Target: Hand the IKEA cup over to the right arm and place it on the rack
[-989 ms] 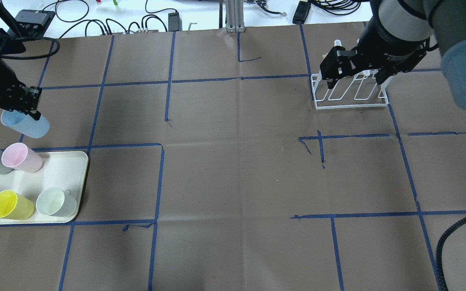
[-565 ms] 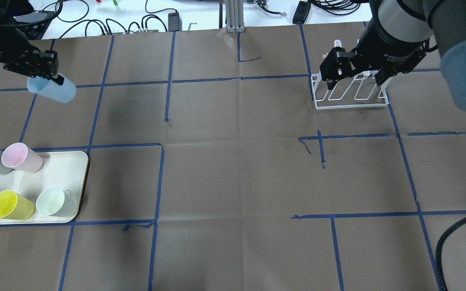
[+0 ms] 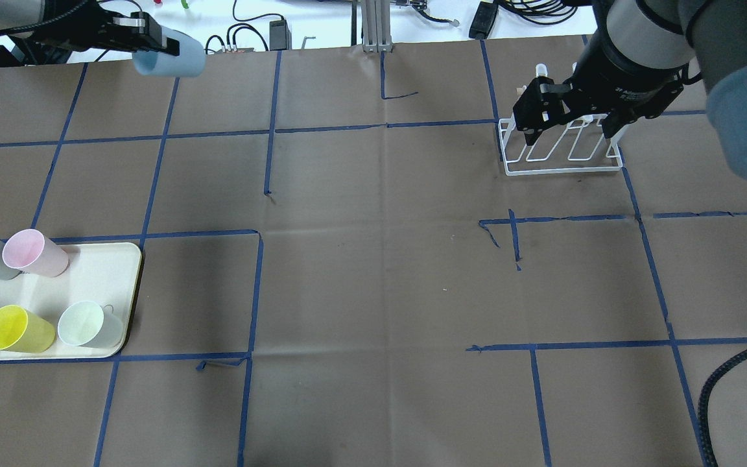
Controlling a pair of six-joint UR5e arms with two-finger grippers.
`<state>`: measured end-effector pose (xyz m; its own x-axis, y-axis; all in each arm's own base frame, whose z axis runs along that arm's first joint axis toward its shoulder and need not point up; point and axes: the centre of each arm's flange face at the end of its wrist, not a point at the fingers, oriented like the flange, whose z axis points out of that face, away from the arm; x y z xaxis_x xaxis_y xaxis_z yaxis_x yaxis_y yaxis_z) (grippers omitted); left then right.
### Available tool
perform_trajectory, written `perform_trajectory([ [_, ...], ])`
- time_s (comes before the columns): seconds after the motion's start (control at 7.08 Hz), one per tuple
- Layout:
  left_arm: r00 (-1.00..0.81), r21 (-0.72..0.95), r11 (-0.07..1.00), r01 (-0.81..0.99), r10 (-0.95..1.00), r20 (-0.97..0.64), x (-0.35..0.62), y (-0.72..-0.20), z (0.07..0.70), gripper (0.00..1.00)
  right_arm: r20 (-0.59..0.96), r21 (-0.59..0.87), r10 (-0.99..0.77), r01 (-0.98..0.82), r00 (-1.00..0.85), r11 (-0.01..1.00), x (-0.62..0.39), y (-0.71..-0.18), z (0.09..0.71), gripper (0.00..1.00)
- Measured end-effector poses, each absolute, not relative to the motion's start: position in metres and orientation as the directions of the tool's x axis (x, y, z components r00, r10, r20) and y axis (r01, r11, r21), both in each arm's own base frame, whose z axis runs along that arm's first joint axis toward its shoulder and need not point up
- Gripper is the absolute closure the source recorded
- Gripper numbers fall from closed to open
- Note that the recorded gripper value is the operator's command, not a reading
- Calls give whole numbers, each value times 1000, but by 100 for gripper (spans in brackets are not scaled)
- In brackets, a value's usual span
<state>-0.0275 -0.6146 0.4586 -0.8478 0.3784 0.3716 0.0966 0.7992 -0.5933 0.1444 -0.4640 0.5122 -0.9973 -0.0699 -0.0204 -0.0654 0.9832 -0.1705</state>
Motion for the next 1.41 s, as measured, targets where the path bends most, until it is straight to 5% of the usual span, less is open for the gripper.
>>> perform_trajectory([
  [0.42,-652,-838,532,126,681,334,-98,-588,427,100,-27,-188,-57,-50,-998,981,144,-462,516,1],
  [0.71,-538,-914,388,120,799,269,-126,-574,371,100,-90,-244,97,116,-991,963,148,-467,509,1],
  [1.41,-449,-950,312,0,849,279,-199,-539,319,98,-446,-241,436,574,-781,782,165,-421,471,1],
])
